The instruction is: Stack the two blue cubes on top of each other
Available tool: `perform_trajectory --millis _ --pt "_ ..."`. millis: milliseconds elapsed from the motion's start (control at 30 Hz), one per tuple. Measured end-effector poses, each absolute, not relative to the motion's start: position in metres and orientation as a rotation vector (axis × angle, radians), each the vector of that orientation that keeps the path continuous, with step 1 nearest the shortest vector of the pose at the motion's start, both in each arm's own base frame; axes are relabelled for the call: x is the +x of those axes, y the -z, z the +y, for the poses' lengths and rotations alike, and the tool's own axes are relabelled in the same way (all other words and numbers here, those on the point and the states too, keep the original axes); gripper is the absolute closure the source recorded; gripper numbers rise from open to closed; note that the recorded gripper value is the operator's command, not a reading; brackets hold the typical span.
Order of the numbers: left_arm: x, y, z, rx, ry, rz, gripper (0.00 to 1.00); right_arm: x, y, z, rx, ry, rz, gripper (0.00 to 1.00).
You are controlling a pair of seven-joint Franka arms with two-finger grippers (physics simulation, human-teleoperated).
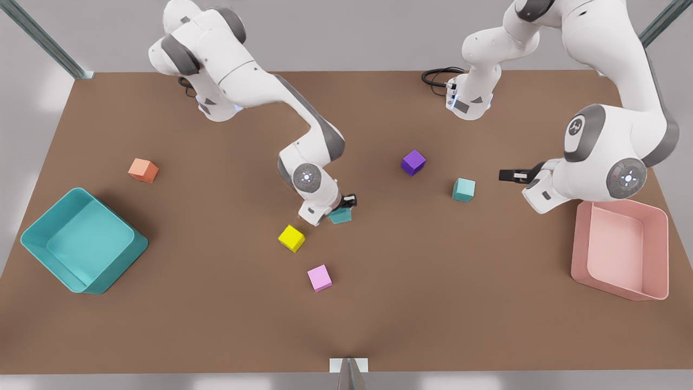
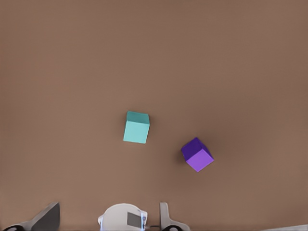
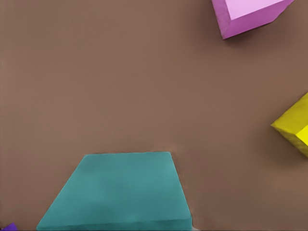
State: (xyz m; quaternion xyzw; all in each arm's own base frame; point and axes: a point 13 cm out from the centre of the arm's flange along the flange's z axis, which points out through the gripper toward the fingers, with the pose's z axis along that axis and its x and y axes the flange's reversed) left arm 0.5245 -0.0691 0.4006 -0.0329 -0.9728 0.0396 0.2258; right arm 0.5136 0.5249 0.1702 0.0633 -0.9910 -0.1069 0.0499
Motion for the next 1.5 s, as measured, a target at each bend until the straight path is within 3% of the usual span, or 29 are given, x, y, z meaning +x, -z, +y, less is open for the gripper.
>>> perform_trajectory --millis 200,233,300,500,667,700,800,833,900,967,1100,1500 --pt "0.522 -0.398 -0.072 -0.096 -0.104 -2.679 0.00 0.493 -0.107 0.574 -0.044 0.243 -3.066 0.39" --pt "0.523 -0.398 -0.071 -0.094 -0.104 -2.681 0.00 0.494 -0.102 0.574 -0.095 0.237 -3.070 0.34" --pt "0.523 -0.400 -0.072 -0.096 -0.103 -2.686 0.00 0.496 -0.099 0.574 -0.193 0.230 -3.076 0.00" --pt "0.523 -0.407 -0.073 -0.095 -0.101 -2.703 0.00 0.511 -0.112 0.573 -0.455 0.252 -3.075 0.00" --pt "0.525 -0.377 -0.080 -0.100 -0.100 -2.672 0.00 0.610 -0.200 0.476 -0.840 0.350 -2.999 0.00" --pt "0.521 -0.358 -0.095 -0.130 -0.079 -2.646 0.00 0.638 -0.204 0.421 -0.941 0.323 -2.939 0.00" --pt "0.468 -0.255 -0.094 -0.079 0.047 -2.548 0.00 0.695 -0.171 0.206 -1.080 0.097 -2.850 0.00" --pt "0.455 -0.226 -0.090 -0.054 0.060 -2.539 0.00 0.710 -0.182 0.150 -1.069 0.050 -2.875 0.00" --pt "0.440 -0.181 -0.080 -0.001 0.070 -2.560 0.00 0.720 -0.259 0.101 -0.949 0.021 -2.991 0.00" --pt "0.438 -0.152 -0.068 0.050 0.054 -2.609 0.00 0.704 -0.346 0.091 -0.774 0.010 -3.085 0.00" --pt "0.448 -0.124 -0.075 -0.001 0.016 -2.725 0.00 0.628 -0.449 0.072 -0.487 -0.038 -3.139 0.00" --pt "0.465 -0.119 -0.107 -0.154 -0.094 -2.838 0.00 0.586 -0.426 0.055 0.017 -0.168 -3.000 0.00"
